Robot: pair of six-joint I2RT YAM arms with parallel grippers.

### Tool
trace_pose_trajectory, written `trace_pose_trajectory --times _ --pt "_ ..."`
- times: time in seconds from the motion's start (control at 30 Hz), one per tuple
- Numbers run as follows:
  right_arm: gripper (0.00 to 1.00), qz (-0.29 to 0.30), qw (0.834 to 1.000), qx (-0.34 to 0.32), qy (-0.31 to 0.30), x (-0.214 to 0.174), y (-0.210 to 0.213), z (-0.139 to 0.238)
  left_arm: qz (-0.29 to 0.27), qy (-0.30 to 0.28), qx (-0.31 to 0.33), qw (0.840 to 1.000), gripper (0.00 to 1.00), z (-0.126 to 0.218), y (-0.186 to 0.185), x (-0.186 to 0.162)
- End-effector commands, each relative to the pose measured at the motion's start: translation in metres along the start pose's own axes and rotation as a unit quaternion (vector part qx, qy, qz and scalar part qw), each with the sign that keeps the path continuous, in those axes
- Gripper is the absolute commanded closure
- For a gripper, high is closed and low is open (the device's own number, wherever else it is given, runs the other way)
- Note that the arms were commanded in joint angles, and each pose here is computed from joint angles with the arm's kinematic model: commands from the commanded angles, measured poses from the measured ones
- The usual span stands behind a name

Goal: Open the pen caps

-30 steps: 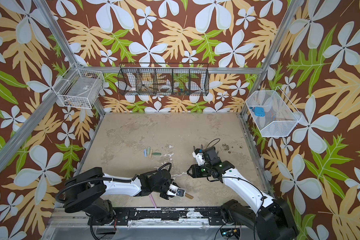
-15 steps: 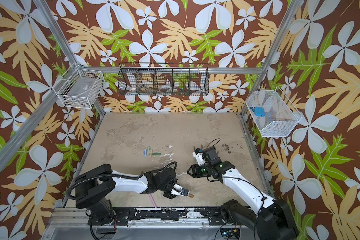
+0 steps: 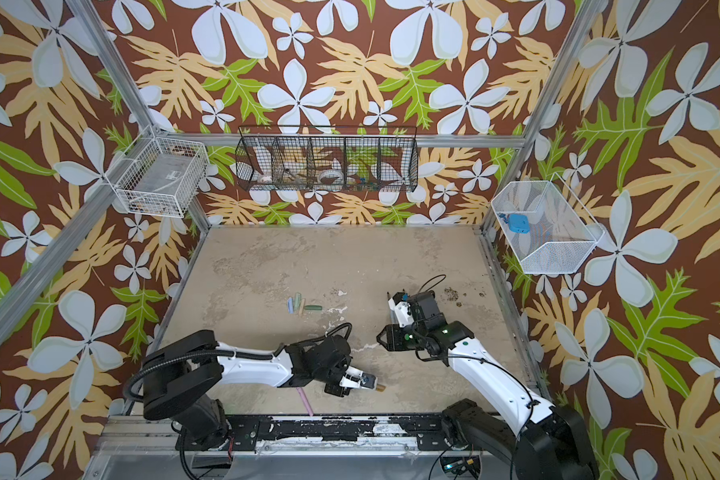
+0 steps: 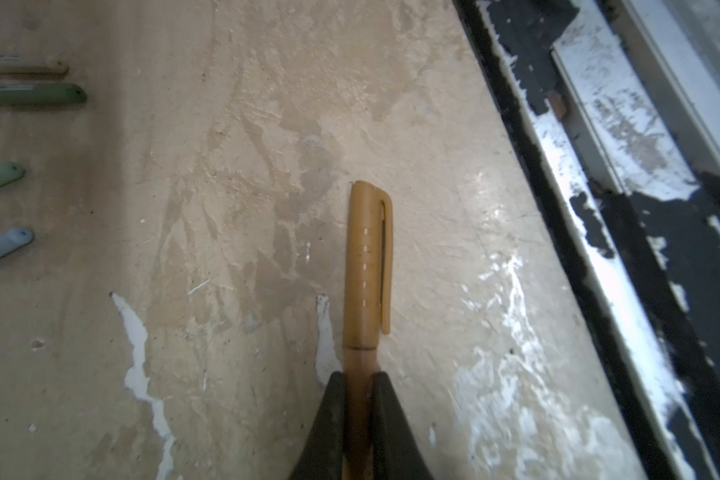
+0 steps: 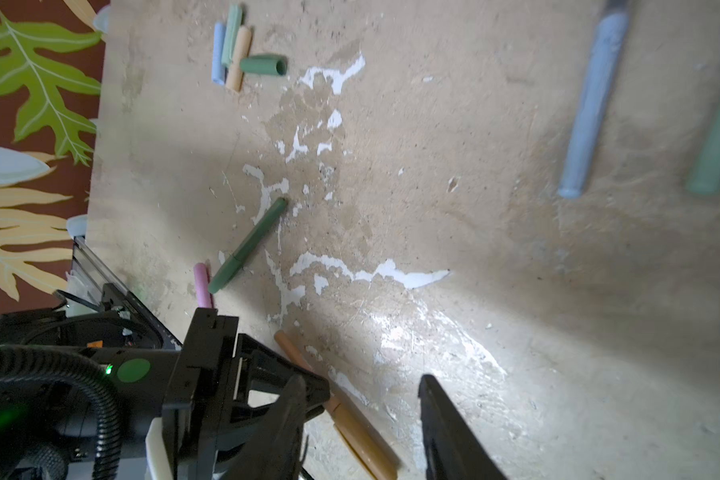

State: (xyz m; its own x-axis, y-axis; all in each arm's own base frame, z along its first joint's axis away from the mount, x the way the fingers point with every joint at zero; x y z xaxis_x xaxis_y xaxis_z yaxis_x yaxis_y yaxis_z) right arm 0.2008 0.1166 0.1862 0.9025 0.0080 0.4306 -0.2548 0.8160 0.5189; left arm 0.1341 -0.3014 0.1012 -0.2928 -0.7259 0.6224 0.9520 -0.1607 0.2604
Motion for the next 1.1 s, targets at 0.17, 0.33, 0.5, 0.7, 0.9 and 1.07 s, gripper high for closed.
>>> trace_pose_trajectory --times 0.17,0.33,0.5,0.7,0.9,1.07 --pt "0.56 -0.03 0.996 0.035 -0.079 0.035 -0.006 0.029 0.147 -0.199 0.153 0.957 0.97 0.079 0.055 0.024" --pt "0.56 -0.033 0.984 0.069 -0.16 0.056 0.006 0.045 0.264 -0.317 0.232 0.881 0.96 0.13 0.089 0.027" --pt "0.57 0.037 0.972 0.071 -0.222 0.076 0.034 0.052 0.352 -0.365 0.311 0.804 0.94 0.163 0.11 0.016" --pt "0.59 0.13 0.961 0.092 -0.225 0.081 0.073 0.028 0.39 -0.43 0.363 0.729 0.95 0.187 0.109 -0.008" --pt "0.59 0.212 0.95 0.127 -0.192 0.072 0.101 -0.007 0.409 -0.45 0.377 0.698 0.95 0.188 0.104 -0.026" --pt "0.59 0.242 0.935 0.191 -0.177 0.065 0.11 -0.024 0.417 -0.468 0.354 0.694 0.95 0.179 0.101 -0.036"
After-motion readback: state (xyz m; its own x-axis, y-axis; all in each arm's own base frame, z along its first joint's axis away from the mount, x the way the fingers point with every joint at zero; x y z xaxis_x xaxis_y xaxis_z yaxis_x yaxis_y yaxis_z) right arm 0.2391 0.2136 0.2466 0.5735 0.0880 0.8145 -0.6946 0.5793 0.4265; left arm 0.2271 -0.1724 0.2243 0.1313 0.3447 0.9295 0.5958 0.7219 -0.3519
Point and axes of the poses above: each gripper's point midway between its finger pads, its own z axis back along the fingers, its own y axis along the line the jaws close on, x = y × z, the point moved 9 cm from there along z, back along the fingers
